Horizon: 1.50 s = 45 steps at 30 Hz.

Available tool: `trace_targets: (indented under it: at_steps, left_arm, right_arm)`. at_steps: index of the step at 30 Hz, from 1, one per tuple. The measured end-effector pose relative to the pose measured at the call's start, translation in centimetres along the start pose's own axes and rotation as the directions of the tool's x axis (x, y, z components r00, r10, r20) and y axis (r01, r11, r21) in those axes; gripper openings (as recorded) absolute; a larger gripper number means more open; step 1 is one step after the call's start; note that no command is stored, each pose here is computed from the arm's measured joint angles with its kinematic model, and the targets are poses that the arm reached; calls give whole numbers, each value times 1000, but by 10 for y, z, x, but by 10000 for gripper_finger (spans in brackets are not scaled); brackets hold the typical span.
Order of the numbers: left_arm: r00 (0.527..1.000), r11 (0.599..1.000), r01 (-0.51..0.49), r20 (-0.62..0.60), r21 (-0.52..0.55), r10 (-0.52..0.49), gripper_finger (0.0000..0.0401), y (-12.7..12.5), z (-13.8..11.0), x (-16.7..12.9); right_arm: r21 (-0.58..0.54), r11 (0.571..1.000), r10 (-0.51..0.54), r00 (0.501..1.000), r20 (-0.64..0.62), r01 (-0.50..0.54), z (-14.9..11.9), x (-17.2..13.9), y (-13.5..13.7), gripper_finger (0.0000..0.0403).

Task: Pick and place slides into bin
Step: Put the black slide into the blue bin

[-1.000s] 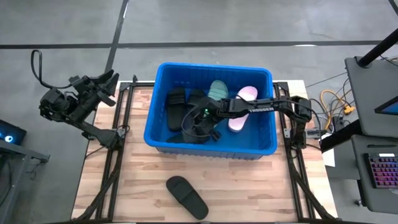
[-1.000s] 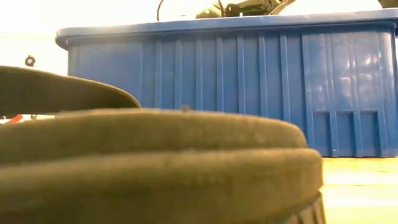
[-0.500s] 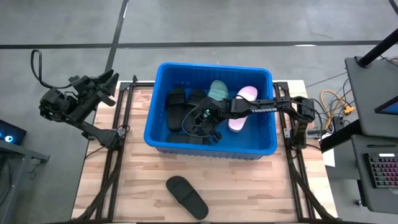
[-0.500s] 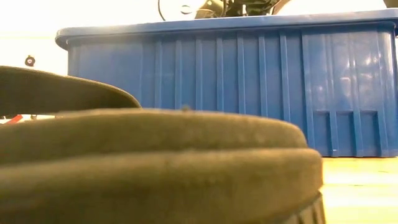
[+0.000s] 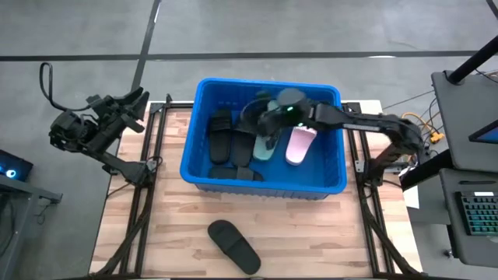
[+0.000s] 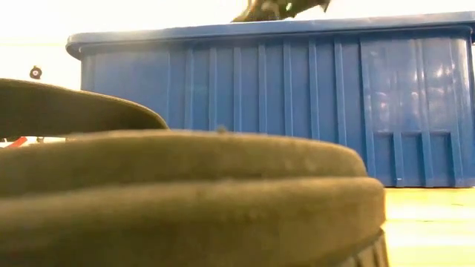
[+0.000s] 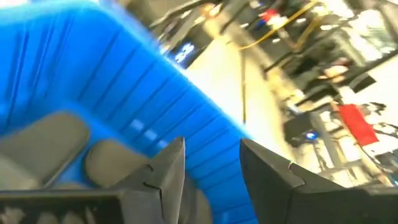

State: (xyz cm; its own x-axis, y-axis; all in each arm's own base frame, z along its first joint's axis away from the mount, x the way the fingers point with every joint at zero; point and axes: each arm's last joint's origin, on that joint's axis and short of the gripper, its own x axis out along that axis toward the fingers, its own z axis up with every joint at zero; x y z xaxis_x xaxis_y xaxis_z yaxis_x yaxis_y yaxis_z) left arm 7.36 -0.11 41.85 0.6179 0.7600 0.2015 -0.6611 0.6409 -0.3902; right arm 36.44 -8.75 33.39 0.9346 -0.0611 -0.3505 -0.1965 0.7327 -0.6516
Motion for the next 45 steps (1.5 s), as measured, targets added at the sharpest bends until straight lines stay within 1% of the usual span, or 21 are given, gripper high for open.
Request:
trace_targets:
  at_steps: [3,6,8,11,13,14,20,23,26,28,30,31,35,39,45]
  left_arm:
    - [1000,1000,1,-1,-16,-1,194,-1,-1,0]
    - [1000,1000,1,-3,-5,-1,194,-2,-2,1]
    - [1000,1000,2,-5,1,-2,194,-4,-3,1]
    - [1000,1000,4,-9,12,-3,194,-6,-5,2]
    - [1000,1000,5,-12,21,-5,194,-9,-6,3]
    - [1000,1000,6,-14,26,-5,194,-10,-7,3]
    - [1000,999,8,-24,54,-7,194,-17,-13,5]
    - [1000,998,10,-28,64,-8,194,-19,-15,6]
    - [1000,998,10,-29,67,-8,194,-20,-16,6]
    - [1000,998,14,-28,66,-13,194,-20,-16,6]
    - [999,997,41,-25,65,-39,194,-21,-16,6]
    - [998,996,53,-25,65,-51,194,-21,-16,6]
    - [993,989,120,-31,85,-118,194,-23,-18,6]
    - [983,975,180,-55,130,-174,194,-23,-22,5]
    - [978,965,206,-78,166,-195,194,-17,-22,2]
  right_arm:
    - [84,993,-83,994,64,78,16,-31,-15,143]
    - [238,964,-158,978,139,122,34,-62,-26,144]
    - [357,927,-189,965,182,114,43,-81,-29,145]
    - [517,853,-223,948,228,77,54,-104,-33,145]
    - [572,819,-223,942,251,41,60,-114,-31,144]
    - [584,811,-216,941,259,25,63,-118,-29,144]
    - [589,805,-126,948,291,-74,82,-125,-7,164]
    - [595,801,-114,957,268,-72,93,-127,7,183]
    - [584,809,-94,965,247,-71,103,-127,23,204]
    - [572,814,-59,966,252,-99,110,-126,33,215]
    - [553,822,-20,963,267,-136,117,-123,44,223]
    - [548,824,-1,966,258,-146,120,-120,50,226]
    - [559,819,29,982,184,-129,130,-98,80,228]
    - [532,834,72,984,163,-149,145,-68,118,228]
    - [495,857,88,987,137,-145,181,-28,163,228]
